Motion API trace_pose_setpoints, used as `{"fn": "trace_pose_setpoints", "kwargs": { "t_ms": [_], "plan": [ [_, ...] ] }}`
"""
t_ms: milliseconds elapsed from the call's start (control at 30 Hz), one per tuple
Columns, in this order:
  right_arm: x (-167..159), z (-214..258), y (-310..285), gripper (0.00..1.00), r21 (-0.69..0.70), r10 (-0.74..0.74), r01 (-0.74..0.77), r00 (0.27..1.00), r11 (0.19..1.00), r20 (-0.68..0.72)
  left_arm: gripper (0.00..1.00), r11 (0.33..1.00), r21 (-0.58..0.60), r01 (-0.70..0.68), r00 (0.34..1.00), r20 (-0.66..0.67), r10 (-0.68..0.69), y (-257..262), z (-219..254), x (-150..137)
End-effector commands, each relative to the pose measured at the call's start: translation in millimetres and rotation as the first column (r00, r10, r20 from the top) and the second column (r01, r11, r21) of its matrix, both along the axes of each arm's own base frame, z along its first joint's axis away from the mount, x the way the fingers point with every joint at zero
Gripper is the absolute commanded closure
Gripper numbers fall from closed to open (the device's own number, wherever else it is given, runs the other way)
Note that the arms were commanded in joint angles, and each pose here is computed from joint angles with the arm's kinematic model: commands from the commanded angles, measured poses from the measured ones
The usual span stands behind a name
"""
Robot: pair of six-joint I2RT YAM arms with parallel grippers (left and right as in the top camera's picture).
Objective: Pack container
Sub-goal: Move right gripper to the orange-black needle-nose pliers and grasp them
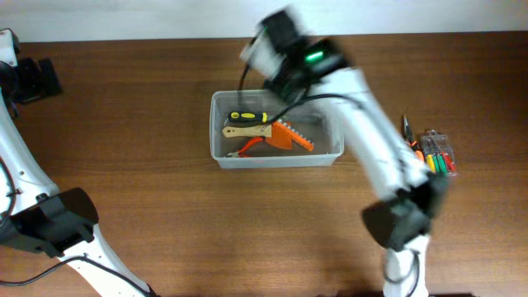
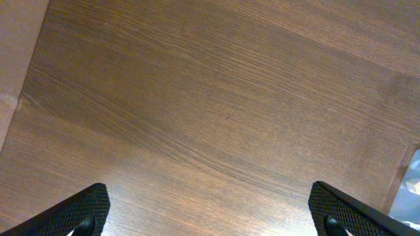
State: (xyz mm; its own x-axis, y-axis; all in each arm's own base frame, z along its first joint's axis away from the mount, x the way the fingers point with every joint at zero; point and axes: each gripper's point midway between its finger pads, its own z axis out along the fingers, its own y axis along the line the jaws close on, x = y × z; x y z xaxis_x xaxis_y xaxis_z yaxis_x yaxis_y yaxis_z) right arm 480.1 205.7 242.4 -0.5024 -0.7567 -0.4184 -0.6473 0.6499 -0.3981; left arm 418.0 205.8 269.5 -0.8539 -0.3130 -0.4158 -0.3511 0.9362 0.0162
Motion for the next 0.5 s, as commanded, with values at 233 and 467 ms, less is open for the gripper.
{"fn": "trace_pose_setpoints", "kwargs": {
  "t_ms": [233, 467],
  "plan": [
    [-42, 93, -201, 0.34, 0.279, -0.574, 0.572, 0.814, 0.771, -0.083, 0.01, 1.0, -0.022, -0.01, 1.0, -0.004, 0.009, 0, -5, 1],
    [-68, -11, -260, 0.49, 0.186, -0.651, 0.782, 0.604, 0.595, -0.46, 0.01, 1.0, -0.023, -0.009, 1.0, -0.004, 0.009, -1, -5, 1]
  ]
}}
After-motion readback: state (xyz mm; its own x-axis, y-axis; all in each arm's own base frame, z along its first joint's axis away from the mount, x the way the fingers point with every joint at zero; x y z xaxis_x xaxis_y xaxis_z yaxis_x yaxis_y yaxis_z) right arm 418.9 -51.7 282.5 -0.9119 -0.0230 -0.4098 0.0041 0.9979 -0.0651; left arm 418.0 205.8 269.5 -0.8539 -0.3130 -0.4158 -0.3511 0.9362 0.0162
